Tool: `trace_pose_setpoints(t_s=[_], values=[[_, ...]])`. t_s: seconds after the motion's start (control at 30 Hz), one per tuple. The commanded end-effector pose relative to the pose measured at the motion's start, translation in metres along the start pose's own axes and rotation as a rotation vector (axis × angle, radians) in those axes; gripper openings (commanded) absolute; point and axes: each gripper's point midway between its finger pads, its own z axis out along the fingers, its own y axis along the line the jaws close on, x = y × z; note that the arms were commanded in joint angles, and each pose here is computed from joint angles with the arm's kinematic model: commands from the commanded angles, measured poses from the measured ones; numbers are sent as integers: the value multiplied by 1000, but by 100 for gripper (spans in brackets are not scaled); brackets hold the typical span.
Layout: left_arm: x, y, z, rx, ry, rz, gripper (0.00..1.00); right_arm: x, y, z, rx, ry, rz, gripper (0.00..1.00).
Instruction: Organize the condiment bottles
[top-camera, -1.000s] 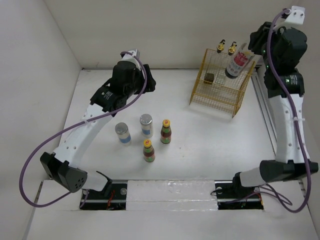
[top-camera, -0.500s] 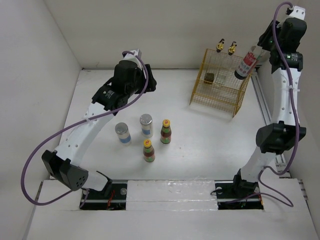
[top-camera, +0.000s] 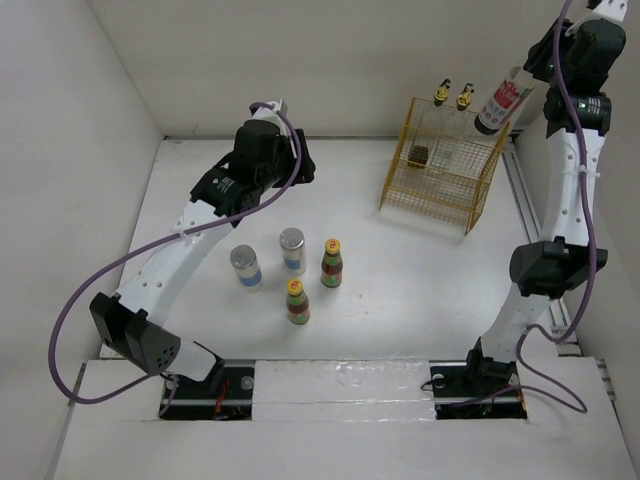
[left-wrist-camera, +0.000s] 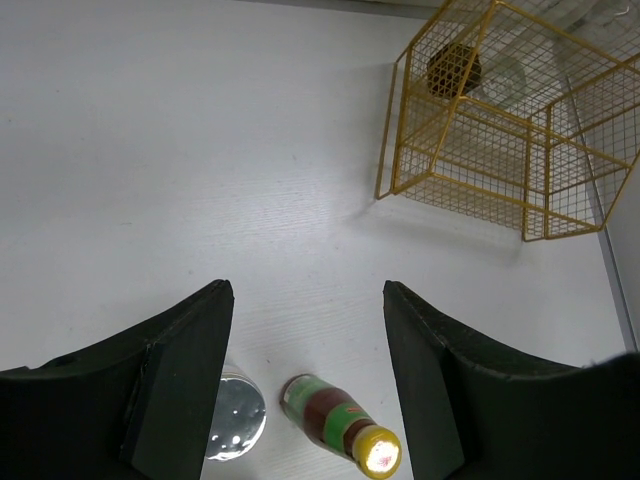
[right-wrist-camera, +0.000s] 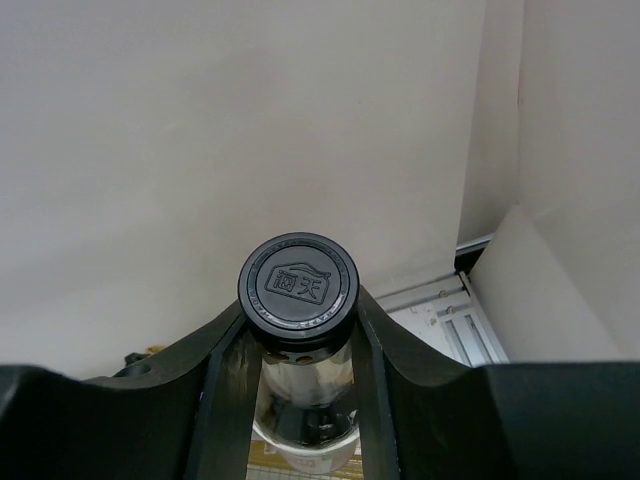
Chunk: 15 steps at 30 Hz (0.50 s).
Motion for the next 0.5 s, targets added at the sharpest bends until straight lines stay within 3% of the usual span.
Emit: trace_pose_setpoints(t_s=[0.0,0.47], values=[[-32,-12,-11,36,-88,-3,57,-55,4,1,-22,-201,18,0],[-24,-7,-5,16,-67,-18,57,-9,-6,32,34,-203,-20,0]])
